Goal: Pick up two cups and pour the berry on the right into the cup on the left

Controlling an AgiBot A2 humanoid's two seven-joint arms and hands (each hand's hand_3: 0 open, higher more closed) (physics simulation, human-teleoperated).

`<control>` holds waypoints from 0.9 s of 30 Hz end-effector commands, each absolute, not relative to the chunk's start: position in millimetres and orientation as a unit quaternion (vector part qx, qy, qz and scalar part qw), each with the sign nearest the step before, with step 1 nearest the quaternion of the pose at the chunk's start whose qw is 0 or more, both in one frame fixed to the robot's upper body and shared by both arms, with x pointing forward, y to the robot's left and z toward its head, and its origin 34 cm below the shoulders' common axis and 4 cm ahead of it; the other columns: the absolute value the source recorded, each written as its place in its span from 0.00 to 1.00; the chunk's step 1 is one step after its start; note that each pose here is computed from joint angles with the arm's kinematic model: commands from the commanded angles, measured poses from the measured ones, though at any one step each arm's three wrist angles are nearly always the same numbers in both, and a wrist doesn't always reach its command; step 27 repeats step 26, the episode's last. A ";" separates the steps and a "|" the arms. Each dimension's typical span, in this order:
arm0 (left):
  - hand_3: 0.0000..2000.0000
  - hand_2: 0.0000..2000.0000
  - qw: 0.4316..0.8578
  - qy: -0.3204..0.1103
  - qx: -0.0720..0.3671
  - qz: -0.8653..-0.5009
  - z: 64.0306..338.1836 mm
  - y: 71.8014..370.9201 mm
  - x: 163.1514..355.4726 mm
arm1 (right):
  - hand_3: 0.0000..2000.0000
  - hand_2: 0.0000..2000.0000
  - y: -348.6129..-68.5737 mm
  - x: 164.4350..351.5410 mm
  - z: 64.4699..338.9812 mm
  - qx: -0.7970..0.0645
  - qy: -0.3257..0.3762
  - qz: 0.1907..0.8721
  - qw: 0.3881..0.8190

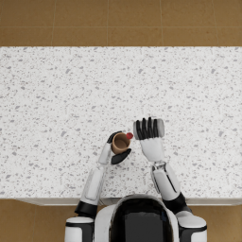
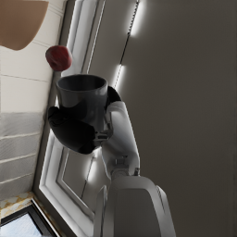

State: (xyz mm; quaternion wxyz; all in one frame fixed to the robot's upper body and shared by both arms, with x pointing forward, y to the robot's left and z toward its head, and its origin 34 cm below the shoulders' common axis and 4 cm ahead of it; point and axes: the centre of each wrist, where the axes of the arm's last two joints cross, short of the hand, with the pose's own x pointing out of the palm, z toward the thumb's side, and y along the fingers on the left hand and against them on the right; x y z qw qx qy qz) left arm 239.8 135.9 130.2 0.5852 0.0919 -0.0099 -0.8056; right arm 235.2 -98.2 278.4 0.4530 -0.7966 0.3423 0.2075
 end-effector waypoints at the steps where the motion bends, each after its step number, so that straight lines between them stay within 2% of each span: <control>1: 0.64 1.00 0.586 -0.010 0.090 -0.805 130.2 134.4 244.2 | 0.64 1.00 -95.8 232.8 286.6 -0.799 0.337 0.189 0.461; 4: 0.64 1.00 0.587 -0.010 0.087 -0.805 129.2 133.4 246.2 | 0.64 1.00 -92.6 229.9 288.4 -0.814 0.350 0.145 0.441; 9: 0.64 1.00 0.591 -0.013 0.087 -0.802 130.2 136.3 242.3 | 0.64 1.00 -98.3 232.5 283.3 -0.807 0.380 0.126 0.434; 10: 0.64 1.00 0.589 -0.005 0.081 -0.804 125.1 134.8 242.3 | 0.64 1.00 -95.8 232.7 278.4 -0.810 0.382 0.130 0.425; 27: 0.64 1.00 0.591 -0.006 0.081 -0.802 125.0 136.5 240.2 | 0.64 1.00 -98.4 232.9 276.6 -0.808 0.390 0.128 0.423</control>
